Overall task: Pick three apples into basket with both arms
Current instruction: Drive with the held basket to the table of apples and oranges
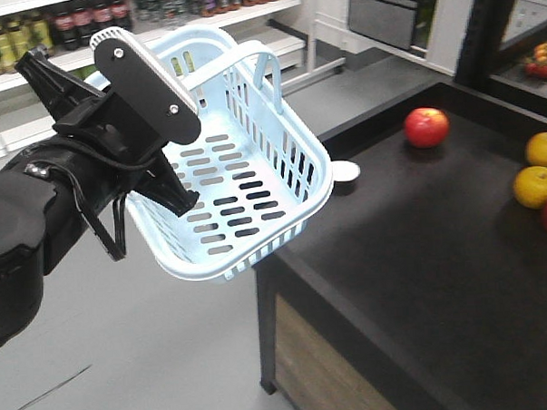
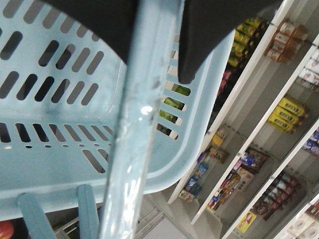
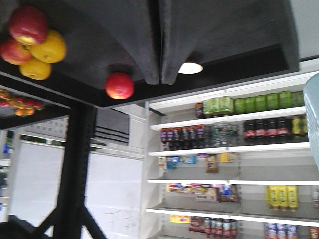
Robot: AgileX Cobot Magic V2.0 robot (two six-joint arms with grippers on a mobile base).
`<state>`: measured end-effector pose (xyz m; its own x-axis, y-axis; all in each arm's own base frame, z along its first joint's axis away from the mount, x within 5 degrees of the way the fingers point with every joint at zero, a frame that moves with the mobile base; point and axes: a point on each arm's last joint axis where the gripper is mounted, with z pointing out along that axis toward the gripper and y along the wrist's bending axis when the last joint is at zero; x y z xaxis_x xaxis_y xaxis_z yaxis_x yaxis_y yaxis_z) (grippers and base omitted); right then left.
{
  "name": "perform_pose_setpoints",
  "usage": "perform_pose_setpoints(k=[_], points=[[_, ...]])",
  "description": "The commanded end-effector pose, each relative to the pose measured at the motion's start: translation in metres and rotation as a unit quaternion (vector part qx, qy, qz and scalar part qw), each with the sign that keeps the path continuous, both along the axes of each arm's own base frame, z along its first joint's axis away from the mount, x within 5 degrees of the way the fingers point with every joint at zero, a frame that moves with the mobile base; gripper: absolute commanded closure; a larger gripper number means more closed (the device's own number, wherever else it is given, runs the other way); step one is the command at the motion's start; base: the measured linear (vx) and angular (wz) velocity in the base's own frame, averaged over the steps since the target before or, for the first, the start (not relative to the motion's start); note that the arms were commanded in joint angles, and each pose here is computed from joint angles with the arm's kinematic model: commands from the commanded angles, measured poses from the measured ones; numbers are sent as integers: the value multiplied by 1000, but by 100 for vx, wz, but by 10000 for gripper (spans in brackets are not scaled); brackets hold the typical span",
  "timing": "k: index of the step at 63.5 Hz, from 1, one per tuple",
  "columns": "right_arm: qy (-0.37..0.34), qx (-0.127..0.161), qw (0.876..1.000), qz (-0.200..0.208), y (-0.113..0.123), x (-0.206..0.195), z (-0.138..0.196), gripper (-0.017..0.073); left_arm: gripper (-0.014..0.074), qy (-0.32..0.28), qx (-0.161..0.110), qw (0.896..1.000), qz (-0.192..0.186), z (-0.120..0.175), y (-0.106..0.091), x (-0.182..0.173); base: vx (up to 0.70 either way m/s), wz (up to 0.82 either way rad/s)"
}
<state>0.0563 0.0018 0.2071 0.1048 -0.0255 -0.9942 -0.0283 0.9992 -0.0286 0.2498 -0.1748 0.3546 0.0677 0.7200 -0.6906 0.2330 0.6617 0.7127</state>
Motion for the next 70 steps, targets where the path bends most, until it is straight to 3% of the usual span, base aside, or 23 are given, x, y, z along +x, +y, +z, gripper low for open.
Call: perform_pose_setpoints(k=[1, 70], points=[[-32, -4, 999, 0, 0, 0, 3, 568, 600, -46, -12, 999, 8, 26, 8, -6, 11, -43], [-31, -4, 1000, -4, 0, 0, 3, 568, 600, -40, -9, 999, 2, 23, 5, -5, 1, -28]])
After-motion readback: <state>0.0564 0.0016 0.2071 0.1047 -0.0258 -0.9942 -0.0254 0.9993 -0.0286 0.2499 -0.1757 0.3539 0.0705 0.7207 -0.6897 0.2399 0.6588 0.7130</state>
